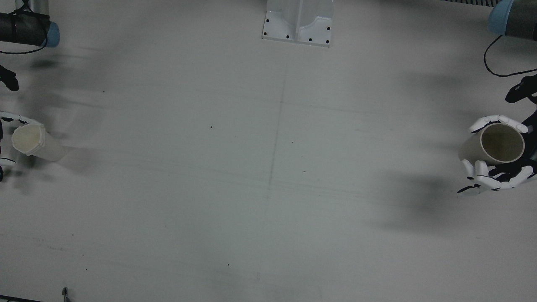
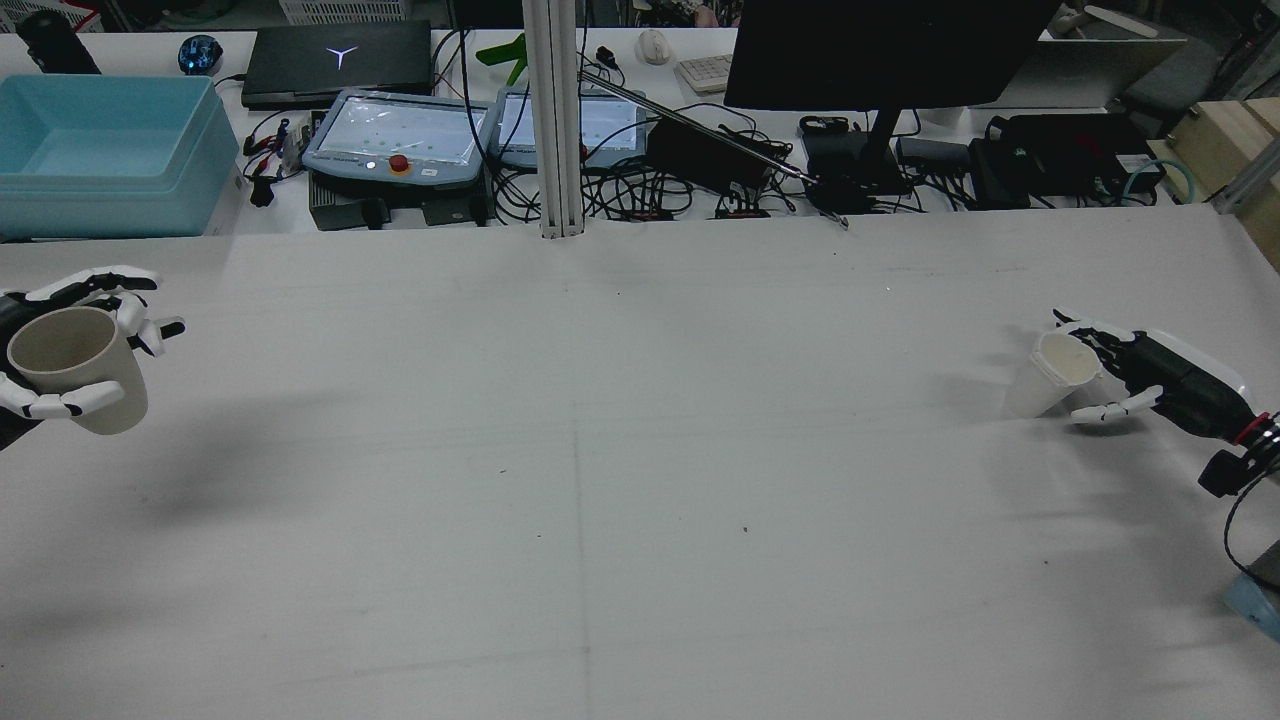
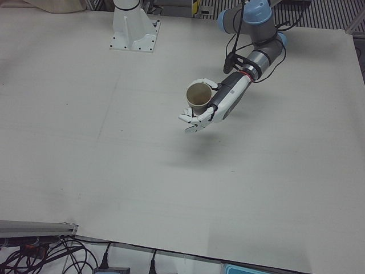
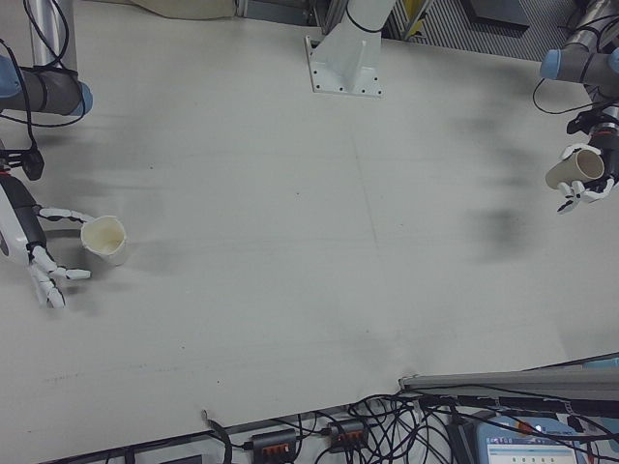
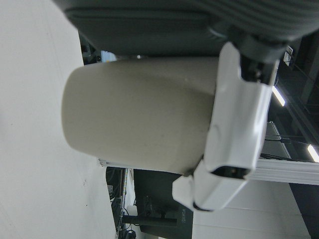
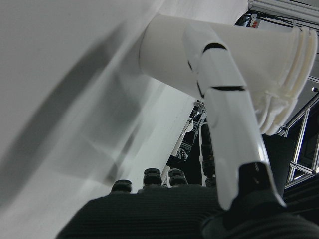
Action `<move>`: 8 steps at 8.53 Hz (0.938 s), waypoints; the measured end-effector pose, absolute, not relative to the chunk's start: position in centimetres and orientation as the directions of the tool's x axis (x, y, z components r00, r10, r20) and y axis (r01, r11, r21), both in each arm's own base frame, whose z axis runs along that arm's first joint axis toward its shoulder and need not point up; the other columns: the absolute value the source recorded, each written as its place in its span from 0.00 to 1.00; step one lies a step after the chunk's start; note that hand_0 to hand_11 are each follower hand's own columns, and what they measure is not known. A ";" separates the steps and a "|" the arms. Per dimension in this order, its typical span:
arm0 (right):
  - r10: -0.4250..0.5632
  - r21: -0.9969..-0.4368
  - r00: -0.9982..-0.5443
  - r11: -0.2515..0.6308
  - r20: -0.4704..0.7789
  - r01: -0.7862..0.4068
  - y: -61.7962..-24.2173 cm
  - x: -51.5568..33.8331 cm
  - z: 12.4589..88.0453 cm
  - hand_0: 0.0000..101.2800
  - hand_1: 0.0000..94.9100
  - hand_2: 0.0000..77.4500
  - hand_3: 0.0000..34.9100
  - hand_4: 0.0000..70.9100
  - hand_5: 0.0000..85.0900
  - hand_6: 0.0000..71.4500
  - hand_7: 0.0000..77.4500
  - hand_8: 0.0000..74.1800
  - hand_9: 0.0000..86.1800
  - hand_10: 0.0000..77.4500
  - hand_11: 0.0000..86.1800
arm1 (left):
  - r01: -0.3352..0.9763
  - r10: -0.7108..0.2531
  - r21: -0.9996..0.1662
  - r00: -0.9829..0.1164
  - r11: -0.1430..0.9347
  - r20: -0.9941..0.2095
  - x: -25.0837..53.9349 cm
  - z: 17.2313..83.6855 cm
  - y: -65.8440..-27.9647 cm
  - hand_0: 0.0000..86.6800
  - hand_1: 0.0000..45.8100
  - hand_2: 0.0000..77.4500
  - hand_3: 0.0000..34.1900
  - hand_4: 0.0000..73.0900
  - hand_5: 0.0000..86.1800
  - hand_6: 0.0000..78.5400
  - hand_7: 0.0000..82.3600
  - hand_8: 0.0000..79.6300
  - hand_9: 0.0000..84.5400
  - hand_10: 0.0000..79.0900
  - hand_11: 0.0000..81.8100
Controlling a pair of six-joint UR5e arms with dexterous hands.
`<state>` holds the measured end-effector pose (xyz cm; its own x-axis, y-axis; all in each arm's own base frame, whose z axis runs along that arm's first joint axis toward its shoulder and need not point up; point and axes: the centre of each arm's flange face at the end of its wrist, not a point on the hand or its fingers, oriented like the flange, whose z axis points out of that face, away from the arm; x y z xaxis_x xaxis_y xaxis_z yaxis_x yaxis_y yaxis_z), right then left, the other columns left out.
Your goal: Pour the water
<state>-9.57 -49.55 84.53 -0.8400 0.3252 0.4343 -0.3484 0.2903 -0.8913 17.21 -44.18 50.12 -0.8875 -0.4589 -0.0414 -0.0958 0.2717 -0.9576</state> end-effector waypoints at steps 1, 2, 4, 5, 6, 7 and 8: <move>0.328 -0.883 -0.831 0.303 0.449 -0.357 -50.5 -11.2 83.2 0.74 0.33 0.18 0.12 0.04 0.35 0.01 0.11 0.07 0.04 0.00 0.01 | -0.102 -0.455 -0.956 -0.890 0.274 -0.035 17.1 49.8 -44.2 0.92 0.40 0.51 0.08 0.25 0.39 0.33 0.81 0.45 0.56 0.12 0.23; 0.324 -0.879 -0.830 0.317 0.454 -0.357 -51.1 -13.5 81.6 0.77 0.35 0.25 0.15 0.01 0.37 0.01 0.11 0.07 0.04 0.00 0.01 | -0.109 -0.453 -0.956 -0.891 0.271 -0.027 17.1 49.7 -44.2 0.92 0.40 0.51 0.07 0.27 0.40 0.33 0.81 0.45 0.57 0.12 0.23; 0.300 -0.878 -0.846 0.340 0.441 -0.338 -51.7 -17.3 78.0 0.77 0.36 0.30 0.14 0.04 0.39 0.01 0.15 0.07 0.06 0.01 0.01 | -0.119 -0.452 -0.956 -0.892 0.267 -0.015 17.0 49.5 -44.2 0.92 0.40 0.51 0.07 0.22 0.40 0.33 0.81 0.45 0.57 0.12 0.23; 0.309 -0.880 -0.842 0.328 0.442 -0.342 -51.7 -18.8 76.2 0.79 0.40 0.41 0.05 0.07 0.47 0.04 0.26 0.12 0.14 0.05 0.01 | -0.121 -0.451 -0.957 -0.892 0.265 -0.012 16.9 49.5 -44.1 0.92 0.40 0.51 0.07 0.25 0.40 0.33 0.81 0.45 0.57 0.12 0.23; 0.321 -0.882 -0.836 0.314 0.446 -0.350 -51.5 -19.6 74.8 0.79 0.32 0.54 0.03 0.15 0.54 0.24 0.39 0.28 0.25 0.18 0.02 | -0.122 -0.451 -0.957 -0.892 0.264 -0.011 16.9 49.5 -44.1 0.92 0.40 0.51 0.07 0.25 0.40 0.33 0.81 0.45 0.57 0.12 0.23; 0.320 -0.885 -0.838 0.311 0.441 -0.347 -51.6 -19.7 73.2 0.79 0.29 0.60 0.00 0.25 0.60 0.41 0.53 0.42 0.37 0.33 0.13 | -0.119 -0.452 -0.958 -0.892 0.260 -0.011 16.8 49.5 -44.1 0.92 0.40 0.51 0.07 0.25 0.40 0.33 0.81 0.45 0.56 0.12 0.23; 0.307 -0.889 -0.853 0.324 0.421 -0.322 -51.4 -19.2 70.5 0.80 0.27 0.61 0.01 0.29 0.65 0.55 0.65 0.56 0.49 0.44 0.27 | -0.112 -0.454 -0.960 -0.891 0.256 -0.017 16.8 49.1 -43.9 0.92 0.40 0.51 0.08 0.25 0.40 0.33 0.81 0.45 0.57 0.12 0.23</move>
